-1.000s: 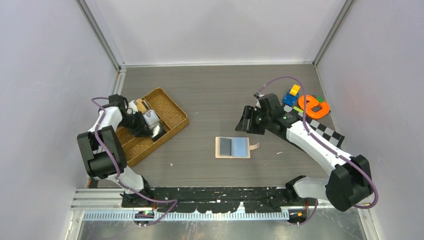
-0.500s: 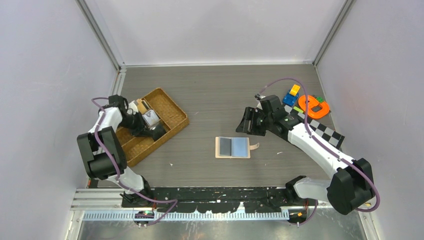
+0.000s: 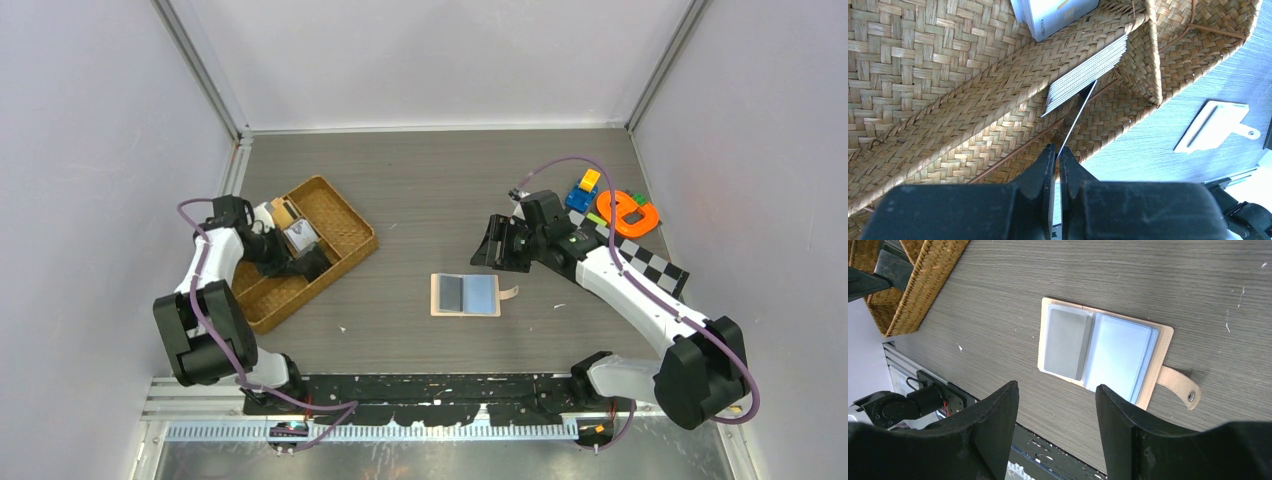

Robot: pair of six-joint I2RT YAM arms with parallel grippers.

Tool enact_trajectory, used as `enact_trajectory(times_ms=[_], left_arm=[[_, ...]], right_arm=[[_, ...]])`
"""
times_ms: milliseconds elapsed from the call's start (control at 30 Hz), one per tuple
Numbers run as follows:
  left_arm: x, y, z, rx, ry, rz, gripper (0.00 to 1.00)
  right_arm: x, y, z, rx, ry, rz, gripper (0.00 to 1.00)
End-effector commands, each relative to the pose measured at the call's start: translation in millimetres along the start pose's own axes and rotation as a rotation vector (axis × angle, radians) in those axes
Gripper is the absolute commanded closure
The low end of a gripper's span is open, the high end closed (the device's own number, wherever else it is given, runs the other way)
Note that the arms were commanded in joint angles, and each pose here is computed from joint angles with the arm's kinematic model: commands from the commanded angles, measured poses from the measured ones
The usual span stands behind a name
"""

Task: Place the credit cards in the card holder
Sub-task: Pick up the credit card from the storage box.

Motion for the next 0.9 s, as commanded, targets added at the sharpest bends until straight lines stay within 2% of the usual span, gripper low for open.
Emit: enact_trajectory(times_ms=[0,133,867], left_arm=[[4.7,-3.8,6.3,-0.013,-0.049,-0.008,0.98],[4.6,-6.7,7.6,-0.028,-0.051,-0.013,1.0],[20.4,-36.4,40.0,-0.091,-0.237,-0.154,1.0]], right_arm=[[4.4,10.0,5.8,0.054,-0.024,0.027,0.37],[4.4,9.8,6.0,0.055,-0.025,0.025,0.37],[8.3,15.4,3.4,0.06,-0.017,0.019,0.37]])
Point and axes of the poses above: each gripper's point midway between its finger pads, its own z axis back along the fingers, its own y axis along the line the jaws close on, x = y × z, the point moved 3 cm from there along z, back along the fingers, and after that the axes turned 14 degrees about -z, right-handed, at the moved point
